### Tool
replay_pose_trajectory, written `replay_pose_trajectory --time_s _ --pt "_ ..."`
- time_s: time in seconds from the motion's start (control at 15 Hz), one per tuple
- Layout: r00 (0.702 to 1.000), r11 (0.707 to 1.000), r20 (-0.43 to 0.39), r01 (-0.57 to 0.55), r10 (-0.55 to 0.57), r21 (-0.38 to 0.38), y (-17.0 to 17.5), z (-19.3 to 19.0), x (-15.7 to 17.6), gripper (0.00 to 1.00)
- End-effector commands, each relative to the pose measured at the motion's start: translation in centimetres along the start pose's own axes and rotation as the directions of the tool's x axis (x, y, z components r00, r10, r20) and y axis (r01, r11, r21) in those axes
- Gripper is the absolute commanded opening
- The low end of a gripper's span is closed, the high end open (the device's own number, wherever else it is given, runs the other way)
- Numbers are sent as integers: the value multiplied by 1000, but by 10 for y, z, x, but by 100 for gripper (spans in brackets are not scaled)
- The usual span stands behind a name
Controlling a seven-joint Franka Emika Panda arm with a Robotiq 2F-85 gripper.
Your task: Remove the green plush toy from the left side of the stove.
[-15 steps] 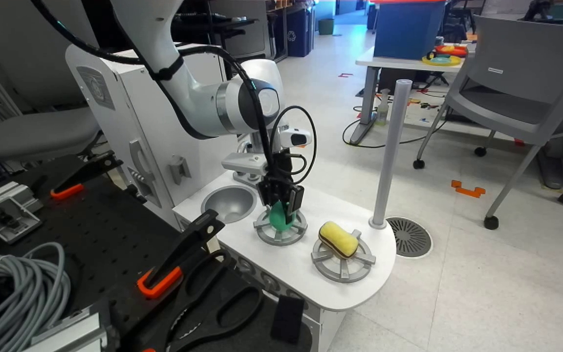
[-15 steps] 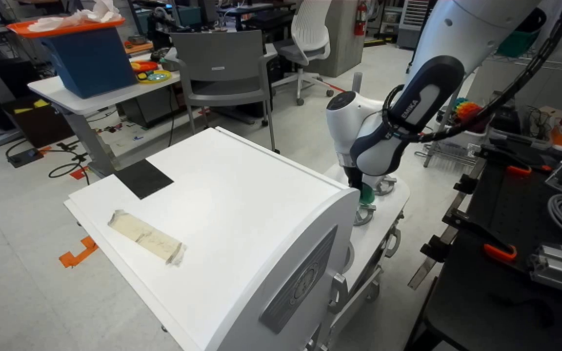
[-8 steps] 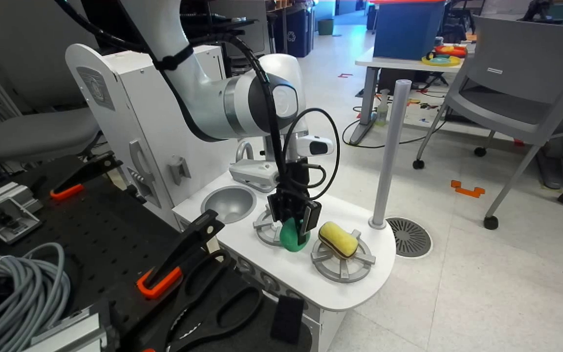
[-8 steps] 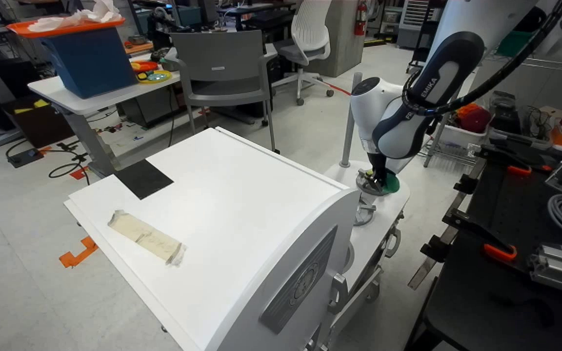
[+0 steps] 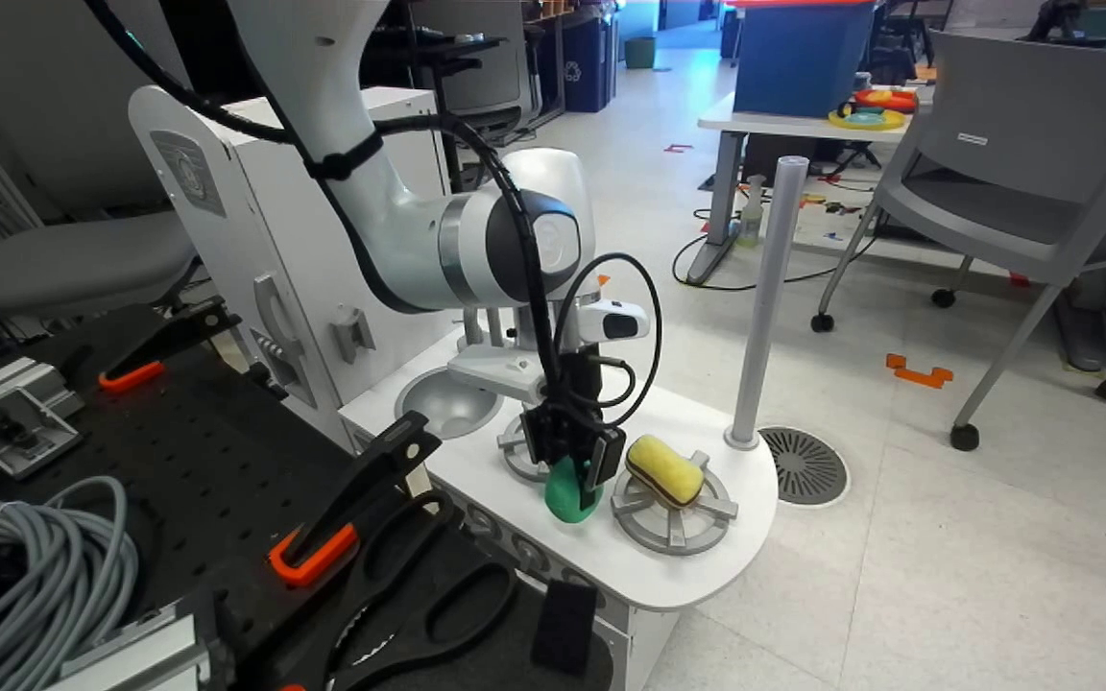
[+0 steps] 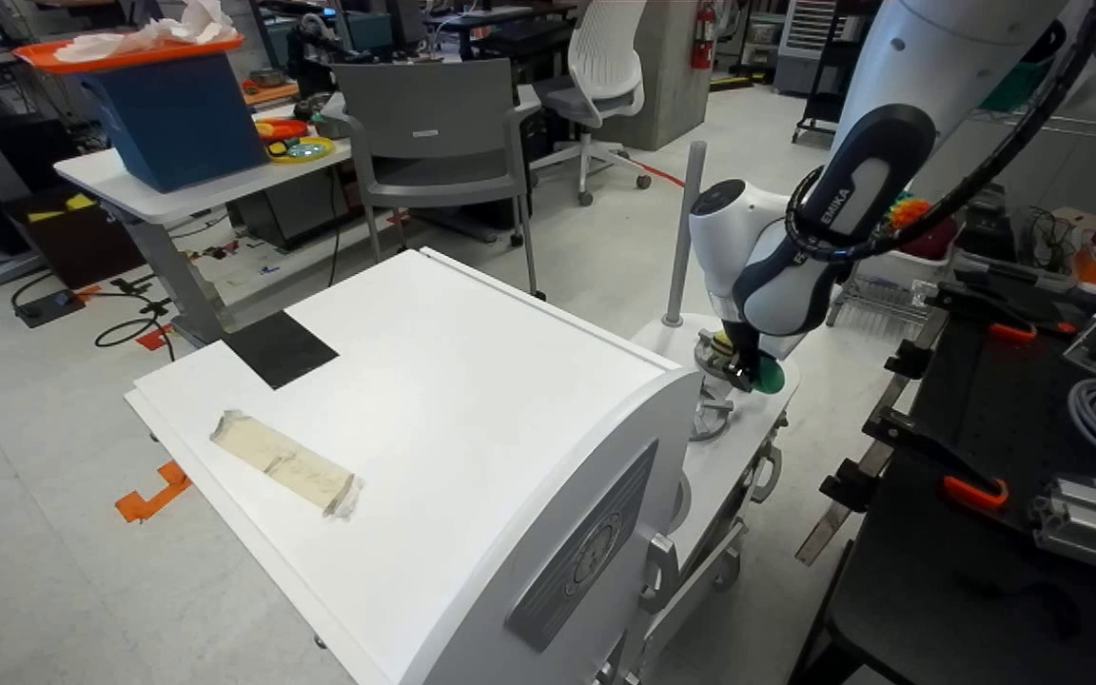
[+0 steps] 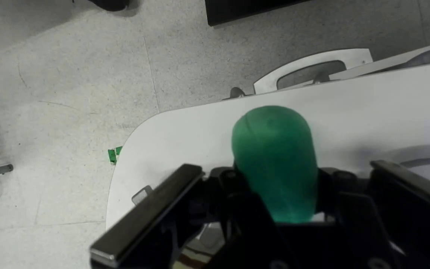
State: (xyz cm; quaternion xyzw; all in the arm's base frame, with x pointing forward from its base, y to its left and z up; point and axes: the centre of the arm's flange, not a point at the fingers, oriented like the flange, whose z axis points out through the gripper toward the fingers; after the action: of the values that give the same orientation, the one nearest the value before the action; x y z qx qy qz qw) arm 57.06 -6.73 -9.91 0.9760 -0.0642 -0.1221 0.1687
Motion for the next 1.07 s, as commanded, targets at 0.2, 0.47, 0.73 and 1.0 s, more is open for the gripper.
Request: replay_pose_trajectory --time_s 0.2,0.47,0.73,1.0 --pt "1000 999 -17 15 -16 -42 -21 31 28 6" --pt "999 997 -15 49 -50 -61 -24 28 22 53" --pt "996 994 31 84 -82 -71 -15 12 5 77" --pt "989 991 94 120 -114 -60 0 -13 -16 100"
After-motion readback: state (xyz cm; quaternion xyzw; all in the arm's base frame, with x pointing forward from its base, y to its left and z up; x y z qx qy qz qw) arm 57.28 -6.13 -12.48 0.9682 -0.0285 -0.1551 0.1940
